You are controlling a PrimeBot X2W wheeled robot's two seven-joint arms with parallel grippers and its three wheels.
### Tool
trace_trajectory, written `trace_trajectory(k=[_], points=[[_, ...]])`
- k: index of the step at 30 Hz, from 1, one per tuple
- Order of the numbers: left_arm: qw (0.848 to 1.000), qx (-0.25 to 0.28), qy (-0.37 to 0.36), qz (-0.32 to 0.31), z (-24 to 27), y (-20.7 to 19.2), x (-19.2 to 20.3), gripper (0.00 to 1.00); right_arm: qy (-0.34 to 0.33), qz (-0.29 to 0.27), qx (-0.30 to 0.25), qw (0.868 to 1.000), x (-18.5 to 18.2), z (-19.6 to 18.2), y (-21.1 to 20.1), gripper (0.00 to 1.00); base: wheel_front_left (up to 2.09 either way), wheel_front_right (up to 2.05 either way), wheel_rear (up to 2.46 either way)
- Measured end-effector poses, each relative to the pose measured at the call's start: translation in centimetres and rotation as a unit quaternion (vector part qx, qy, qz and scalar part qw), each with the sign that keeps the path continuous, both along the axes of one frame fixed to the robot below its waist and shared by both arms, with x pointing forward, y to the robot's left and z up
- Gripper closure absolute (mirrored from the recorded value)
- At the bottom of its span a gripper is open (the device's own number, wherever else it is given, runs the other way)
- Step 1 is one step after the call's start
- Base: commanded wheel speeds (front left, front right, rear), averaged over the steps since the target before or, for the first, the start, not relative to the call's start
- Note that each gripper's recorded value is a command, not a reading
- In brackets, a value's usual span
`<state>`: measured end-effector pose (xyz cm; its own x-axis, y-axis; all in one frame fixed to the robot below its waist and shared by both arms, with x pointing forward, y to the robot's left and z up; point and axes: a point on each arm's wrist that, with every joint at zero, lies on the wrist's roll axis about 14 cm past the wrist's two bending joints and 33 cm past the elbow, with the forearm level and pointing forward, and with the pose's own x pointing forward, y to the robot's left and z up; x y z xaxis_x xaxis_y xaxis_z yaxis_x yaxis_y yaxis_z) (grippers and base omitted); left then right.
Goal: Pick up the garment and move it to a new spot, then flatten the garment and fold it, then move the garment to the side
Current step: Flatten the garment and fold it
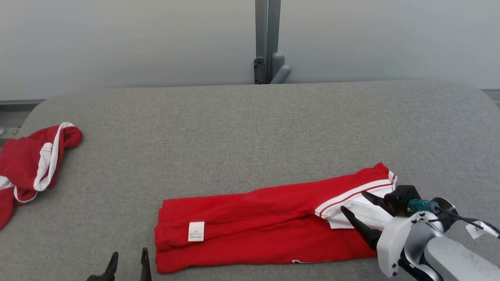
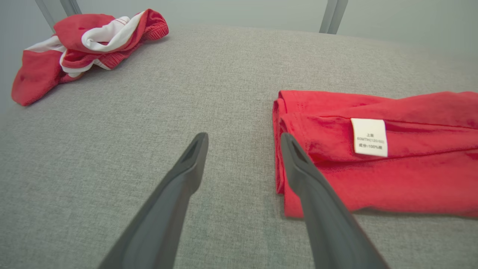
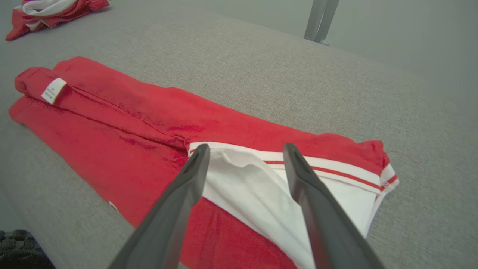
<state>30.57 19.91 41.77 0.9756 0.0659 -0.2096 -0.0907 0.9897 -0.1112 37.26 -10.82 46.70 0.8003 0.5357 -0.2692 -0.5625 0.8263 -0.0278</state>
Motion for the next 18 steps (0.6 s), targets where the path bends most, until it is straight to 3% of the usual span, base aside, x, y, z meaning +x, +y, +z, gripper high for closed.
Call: trace_trajectory(k=[9,18], points=[[1.000,-0.015,0.011,0.002,-0.6,-0.6,-0.2,0.00,0.079,0.098,-0.121,0.985,-0.3,-0.8,-0.2,0.00,0.00,0.00,0.00],[0.999,-0.017,0.021,0.020,-1.1,0.2,-0.5,0.00,0.112,0.127,-0.159,0.973,1.2,-1.9,-0.1,0.00,0.00,0.00,0.00]])
